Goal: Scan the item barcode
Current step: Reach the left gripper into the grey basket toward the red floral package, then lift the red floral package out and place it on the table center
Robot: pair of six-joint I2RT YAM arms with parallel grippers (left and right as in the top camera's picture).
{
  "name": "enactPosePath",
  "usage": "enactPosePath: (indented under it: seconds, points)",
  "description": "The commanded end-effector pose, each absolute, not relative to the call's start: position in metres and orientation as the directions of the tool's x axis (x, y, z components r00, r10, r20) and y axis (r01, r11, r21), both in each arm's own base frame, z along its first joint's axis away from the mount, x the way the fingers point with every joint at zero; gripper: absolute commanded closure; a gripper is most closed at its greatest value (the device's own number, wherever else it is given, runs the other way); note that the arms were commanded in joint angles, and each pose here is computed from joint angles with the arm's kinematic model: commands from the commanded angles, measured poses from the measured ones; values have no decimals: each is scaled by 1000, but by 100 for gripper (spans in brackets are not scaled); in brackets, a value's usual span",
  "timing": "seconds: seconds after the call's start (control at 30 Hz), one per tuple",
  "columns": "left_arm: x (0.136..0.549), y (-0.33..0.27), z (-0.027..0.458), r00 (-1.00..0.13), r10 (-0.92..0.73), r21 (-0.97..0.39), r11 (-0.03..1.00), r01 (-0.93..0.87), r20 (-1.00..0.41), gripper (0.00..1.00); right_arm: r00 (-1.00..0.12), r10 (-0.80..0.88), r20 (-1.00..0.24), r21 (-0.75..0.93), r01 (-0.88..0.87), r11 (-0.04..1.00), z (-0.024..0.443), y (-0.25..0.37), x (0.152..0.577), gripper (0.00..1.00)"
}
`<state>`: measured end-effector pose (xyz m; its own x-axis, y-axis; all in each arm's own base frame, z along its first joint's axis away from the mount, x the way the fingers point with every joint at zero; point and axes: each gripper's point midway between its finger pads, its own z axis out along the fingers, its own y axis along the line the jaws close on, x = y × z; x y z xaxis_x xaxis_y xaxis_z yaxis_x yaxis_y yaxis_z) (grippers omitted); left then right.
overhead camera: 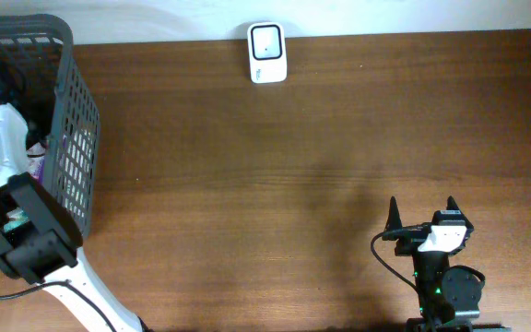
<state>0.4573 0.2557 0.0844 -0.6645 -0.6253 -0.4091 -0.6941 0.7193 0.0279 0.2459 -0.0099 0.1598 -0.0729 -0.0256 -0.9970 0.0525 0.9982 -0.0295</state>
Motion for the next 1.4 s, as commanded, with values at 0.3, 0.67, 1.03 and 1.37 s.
enactPosePath:
  seconds: [0.3,0.67,1.03,1.37]
  points:
    - [431,263,48,-708,-633,204,683,-701,-314,94,-79,-18,-997,-22,44,999,156,-8,246,2]
    - [449,239,325,-380,-567,-186,701,-689,-730,100,-79,-18,-997,-22,44,999,156,-8,246,1]
    - [435,39,500,-329,-425,-502,843,196,-843,100,-79,-18,-997,-22,44,999,156,-8,246,2]
    - [467,-192,364,-663,-157,-443,850,286,-731,100,-79,-18,-997,-22,44,999,156,-8,246,2]
